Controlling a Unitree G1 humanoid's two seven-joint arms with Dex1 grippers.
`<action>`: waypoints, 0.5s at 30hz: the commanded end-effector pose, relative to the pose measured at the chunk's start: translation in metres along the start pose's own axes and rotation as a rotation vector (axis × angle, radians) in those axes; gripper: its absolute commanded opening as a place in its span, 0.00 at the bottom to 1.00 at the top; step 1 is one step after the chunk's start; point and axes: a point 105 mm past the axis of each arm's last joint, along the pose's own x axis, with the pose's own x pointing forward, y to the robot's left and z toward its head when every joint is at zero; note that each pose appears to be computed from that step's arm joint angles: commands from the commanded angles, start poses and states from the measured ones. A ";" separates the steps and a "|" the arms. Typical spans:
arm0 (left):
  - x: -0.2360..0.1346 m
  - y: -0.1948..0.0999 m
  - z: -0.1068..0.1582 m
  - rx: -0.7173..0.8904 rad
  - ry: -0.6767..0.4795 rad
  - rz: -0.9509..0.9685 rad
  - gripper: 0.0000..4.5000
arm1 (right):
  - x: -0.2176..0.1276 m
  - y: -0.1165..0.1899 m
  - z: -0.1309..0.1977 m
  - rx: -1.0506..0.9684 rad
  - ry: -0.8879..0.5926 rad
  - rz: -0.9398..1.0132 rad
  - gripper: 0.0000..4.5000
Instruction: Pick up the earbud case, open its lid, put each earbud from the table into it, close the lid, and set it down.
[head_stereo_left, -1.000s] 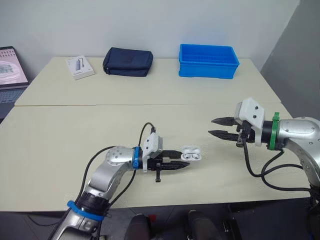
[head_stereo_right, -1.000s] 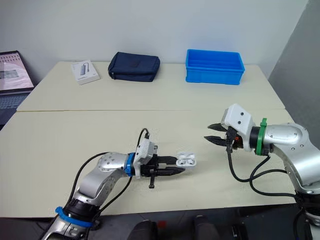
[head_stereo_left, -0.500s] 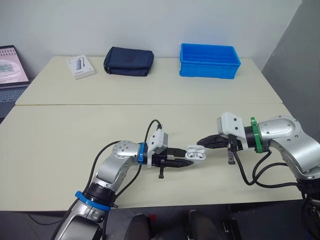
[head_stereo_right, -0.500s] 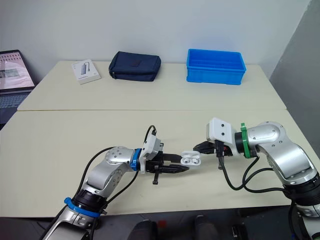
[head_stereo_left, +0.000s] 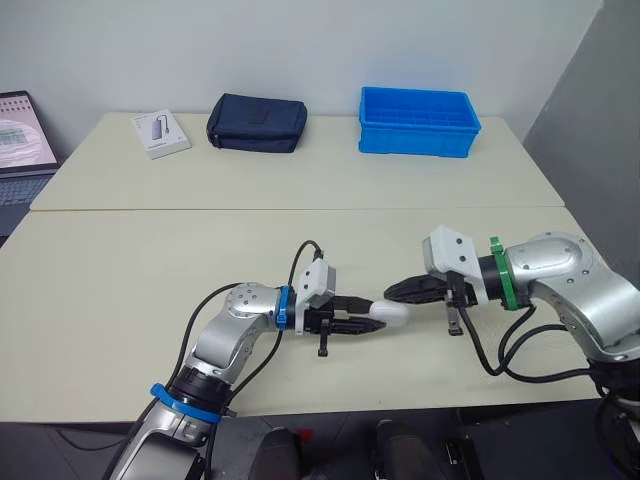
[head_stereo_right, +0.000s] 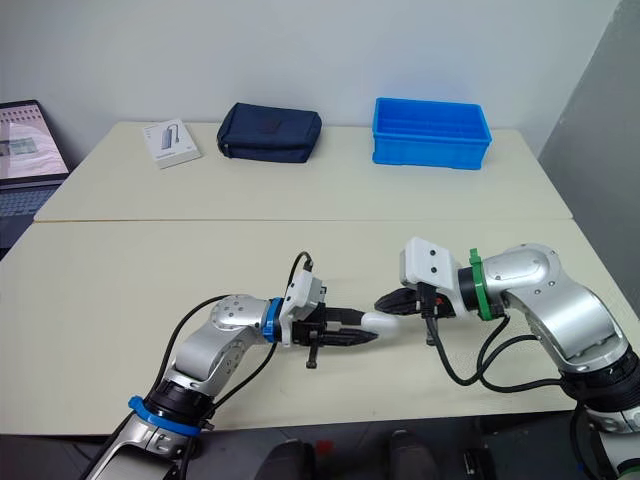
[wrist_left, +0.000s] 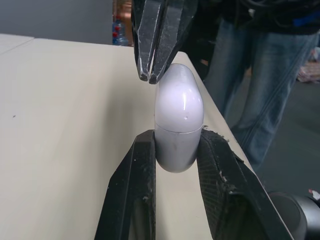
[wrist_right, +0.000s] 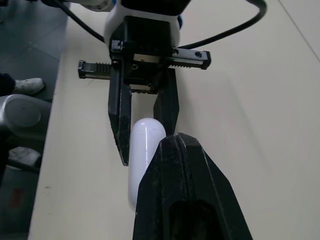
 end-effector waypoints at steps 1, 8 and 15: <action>0.000 0.016 0.004 -0.127 -0.007 0.054 0.18 | -0.016 -0.027 0.002 -0.056 0.015 -0.202 0.00; 0.011 0.056 -0.009 -0.447 0.050 0.151 0.18 | -0.032 -0.028 -0.024 -0.064 0.071 -0.356 0.00; 0.004 0.072 -0.029 -0.718 0.182 0.201 0.18 | -0.025 0.008 -0.019 -0.022 -0.001 -0.208 0.00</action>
